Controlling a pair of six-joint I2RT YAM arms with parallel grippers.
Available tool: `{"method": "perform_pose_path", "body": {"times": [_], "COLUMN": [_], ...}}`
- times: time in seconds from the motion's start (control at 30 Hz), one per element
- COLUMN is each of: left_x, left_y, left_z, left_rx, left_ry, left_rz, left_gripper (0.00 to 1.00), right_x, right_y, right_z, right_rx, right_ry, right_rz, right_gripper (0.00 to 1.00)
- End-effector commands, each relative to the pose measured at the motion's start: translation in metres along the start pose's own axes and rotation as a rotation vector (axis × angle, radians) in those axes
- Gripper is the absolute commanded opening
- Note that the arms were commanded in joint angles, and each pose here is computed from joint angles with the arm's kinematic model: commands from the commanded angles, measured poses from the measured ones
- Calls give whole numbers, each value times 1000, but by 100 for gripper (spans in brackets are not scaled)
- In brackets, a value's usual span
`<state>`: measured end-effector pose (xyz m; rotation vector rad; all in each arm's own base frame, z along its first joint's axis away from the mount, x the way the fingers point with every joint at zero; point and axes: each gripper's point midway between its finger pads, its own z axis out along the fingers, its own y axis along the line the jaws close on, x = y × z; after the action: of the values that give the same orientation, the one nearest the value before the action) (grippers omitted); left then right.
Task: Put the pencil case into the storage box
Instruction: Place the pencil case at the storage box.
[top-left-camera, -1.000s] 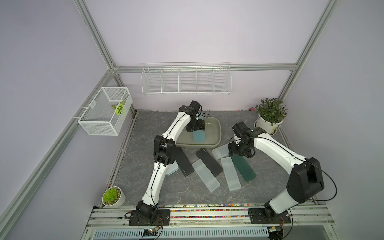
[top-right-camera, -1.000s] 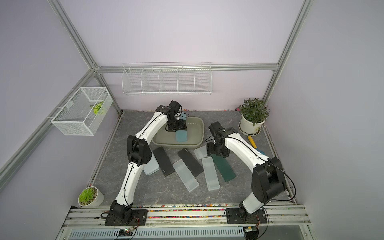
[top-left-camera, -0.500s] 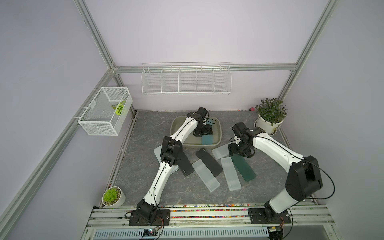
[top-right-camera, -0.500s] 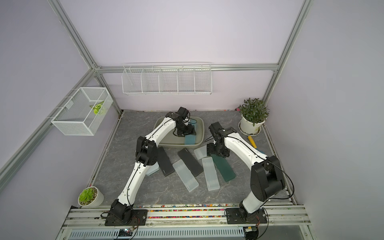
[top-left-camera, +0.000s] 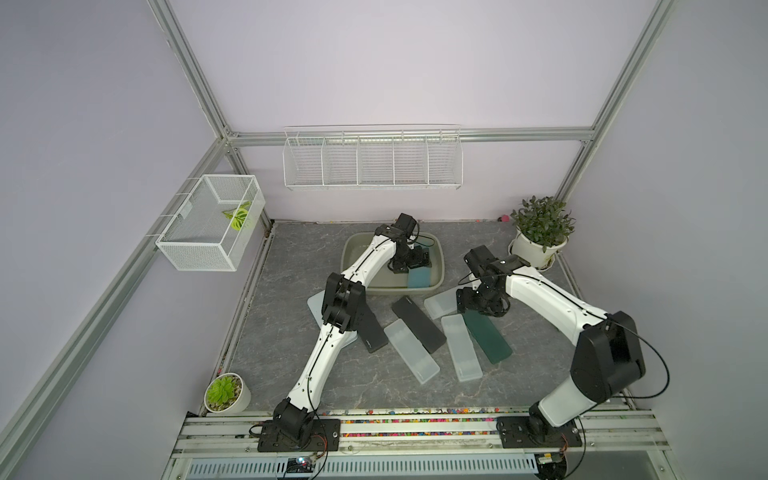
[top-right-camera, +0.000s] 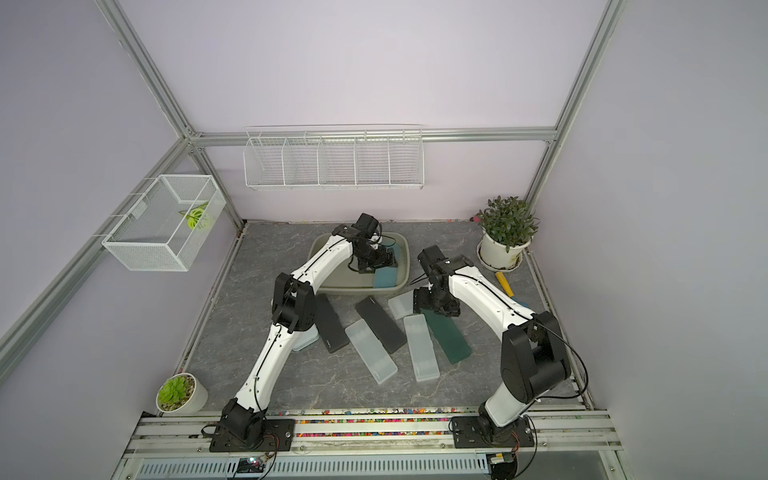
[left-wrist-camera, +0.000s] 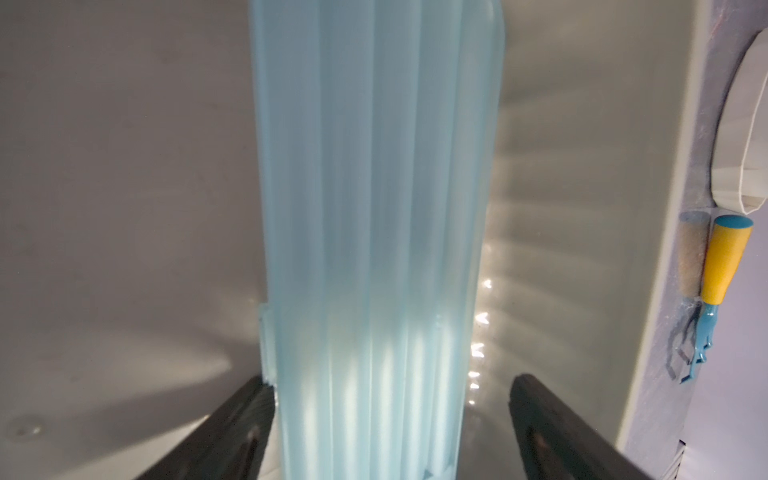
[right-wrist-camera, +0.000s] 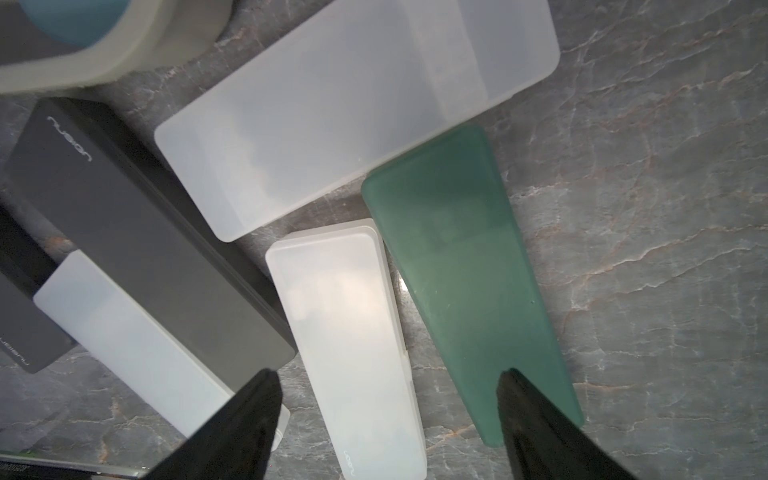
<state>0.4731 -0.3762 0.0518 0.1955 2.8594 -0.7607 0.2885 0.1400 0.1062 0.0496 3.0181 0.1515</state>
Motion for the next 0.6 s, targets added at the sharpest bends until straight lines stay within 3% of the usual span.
{"method": "perform_pose_path", "body": {"times": [0.0, 0.13, 0.3, 0.4, 0.57], "left_x": [1, -7, -15, -9, 12], "left_y": [-5, -19, -38, -35, -8], "left_z": [-6, -42, -125, -171, -215], "left_rx": [-4, -9, -19, -39, -106], "left_ry": [-6, -66, -194, -244, -248], "left_rz": [8, 29, 69, 64, 23], "left_gripper": [94, 97, 100, 100, 100], "right_x": [9, 14, 26, 30, 33], "right_y": [-12, -23, -52, -59, -59], "right_z": [-1, 1, 14, 27, 46], "right_rx": [30, 72, 192, 233, 238], "right_ry": [10, 7, -3, 18, 67], "right_rz": [42, 73, 115, 89, 41], "right_gripper": [87, 89, 97, 99, 99]}}
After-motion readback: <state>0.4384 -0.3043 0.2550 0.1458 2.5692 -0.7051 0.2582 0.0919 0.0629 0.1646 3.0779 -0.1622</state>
